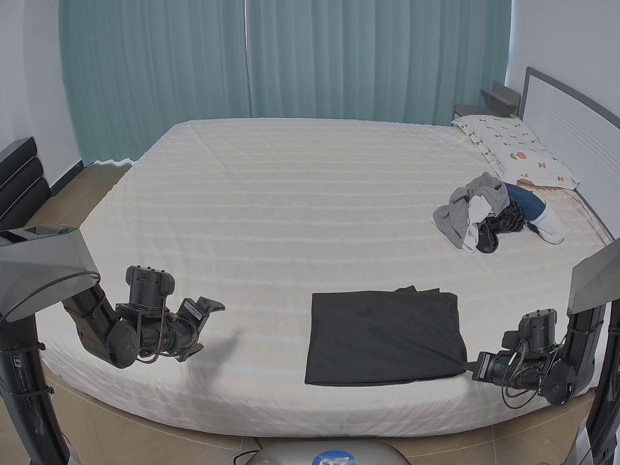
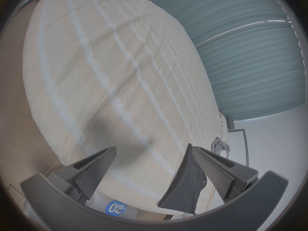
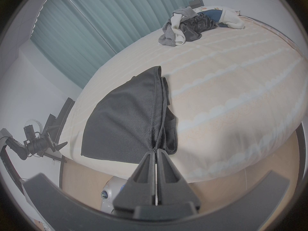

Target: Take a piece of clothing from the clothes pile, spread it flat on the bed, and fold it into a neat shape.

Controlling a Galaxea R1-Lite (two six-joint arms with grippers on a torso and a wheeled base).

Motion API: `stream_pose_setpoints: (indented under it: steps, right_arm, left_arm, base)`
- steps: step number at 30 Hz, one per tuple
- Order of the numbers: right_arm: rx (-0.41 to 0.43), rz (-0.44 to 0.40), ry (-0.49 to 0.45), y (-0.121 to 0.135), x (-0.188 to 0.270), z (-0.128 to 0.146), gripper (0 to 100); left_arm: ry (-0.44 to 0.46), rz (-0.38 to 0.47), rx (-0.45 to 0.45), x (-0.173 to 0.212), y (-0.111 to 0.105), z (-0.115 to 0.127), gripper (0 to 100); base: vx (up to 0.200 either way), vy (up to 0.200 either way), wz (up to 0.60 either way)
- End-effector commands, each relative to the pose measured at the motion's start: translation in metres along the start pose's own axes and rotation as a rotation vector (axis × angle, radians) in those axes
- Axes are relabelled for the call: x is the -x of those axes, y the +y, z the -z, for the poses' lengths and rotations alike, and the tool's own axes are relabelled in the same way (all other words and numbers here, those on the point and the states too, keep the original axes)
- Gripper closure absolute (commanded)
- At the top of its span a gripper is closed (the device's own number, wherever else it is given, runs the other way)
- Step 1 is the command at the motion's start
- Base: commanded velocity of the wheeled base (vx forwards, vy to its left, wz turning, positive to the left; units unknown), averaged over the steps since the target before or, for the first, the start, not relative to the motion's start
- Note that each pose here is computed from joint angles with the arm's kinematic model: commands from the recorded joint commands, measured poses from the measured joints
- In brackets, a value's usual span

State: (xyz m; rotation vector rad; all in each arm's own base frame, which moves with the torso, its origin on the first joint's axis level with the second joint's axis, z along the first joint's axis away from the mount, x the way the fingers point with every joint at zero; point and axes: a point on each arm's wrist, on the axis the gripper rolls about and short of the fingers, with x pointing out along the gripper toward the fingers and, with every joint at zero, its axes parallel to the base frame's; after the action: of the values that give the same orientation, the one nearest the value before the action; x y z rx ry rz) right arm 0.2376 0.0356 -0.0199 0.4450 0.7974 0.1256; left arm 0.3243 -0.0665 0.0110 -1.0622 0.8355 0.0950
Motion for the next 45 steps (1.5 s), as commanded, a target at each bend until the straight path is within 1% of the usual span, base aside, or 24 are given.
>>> stream_pose_setpoints:
  steps: [1,3,4,8,12,13,15,19,21,25,29,45]
  right_arm:
    - [0.001,0.000,-0.002,0.000,0.001,-0.001,100]
    - [0.009,0.005,0.005,-0.001,0.000,0.001,100]
    - [0.016,0.007,0.011,-0.002,-0.001,0.002,0]
    - [0.021,-0.002,-0.010,0.000,0.001,-0.002,0]
    - [0.012,-0.027,-0.071,0.005,0.010,-0.013,0]
    - [0.010,-0.027,-0.073,0.005,0.011,-0.013,0]
    - [-0.021,-0.039,-0.118,0.006,0.016,-0.022,0]
    - [-0.056,-0.042,-0.144,0.006,0.015,-0.028,0]
    - [-0.059,-0.039,-0.142,0.005,0.014,-0.028,0]
    - [-0.060,-0.038,-0.141,0.004,0.012,-0.028,0]
    - [-0.060,-0.038,-0.139,0.004,0.013,-0.028,0]
    - [-0.055,-0.039,-0.123,0.006,0.012,-0.024,0]
  left_arm:
    - [0.001,-0.001,0.001,0.000,0.000,0.000,0]
    - [0.001,-0.001,0.001,0.000,0.000,0.000,0]
    - [0.001,-0.001,0.001,0.000,0.000,0.000,0]
    - [0.000,0.000,0.002,0.000,0.000,0.000,0]
    - [0.002,0.003,0.003,0.000,0.000,-0.001,0]
    - [0.002,0.004,0.003,0.000,-0.001,-0.001,0]
    - [0.003,0.010,0.010,0.000,-0.003,-0.002,0]
    - [0.001,0.004,0.002,-0.001,-0.002,0.000,0]
    - [0.009,0.008,-0.010,-0.002,-0.004,0.003,0]
    - [0.009,0.015,-0.010,0.000,-0.006,0.004,0]
    - [0.030,0.028,-0.033,-0.002,-0.011,0.013,0]
    - [0.032,0.044,-0.046,-0.008,-0.017,0.015,0]
  base:
    - [0.000,0.000,0.00]
    - [0.000,0.000,0.00]
    - [0.000,0.000,0.00]
    - [0.000,0.000,0.00]
    - [0.000,0.000,0.00]
    - [0.000,0.000,0.00]
    - [0.000,0.000,0.00]
    - [0.000,0.000,0.00]
    - [0.000,-0.200,0.00]
    - [0.000,-0.200,0.00]
    - [0.000,-0.200,0.00]
    - [0.000,-0.200,0.00]
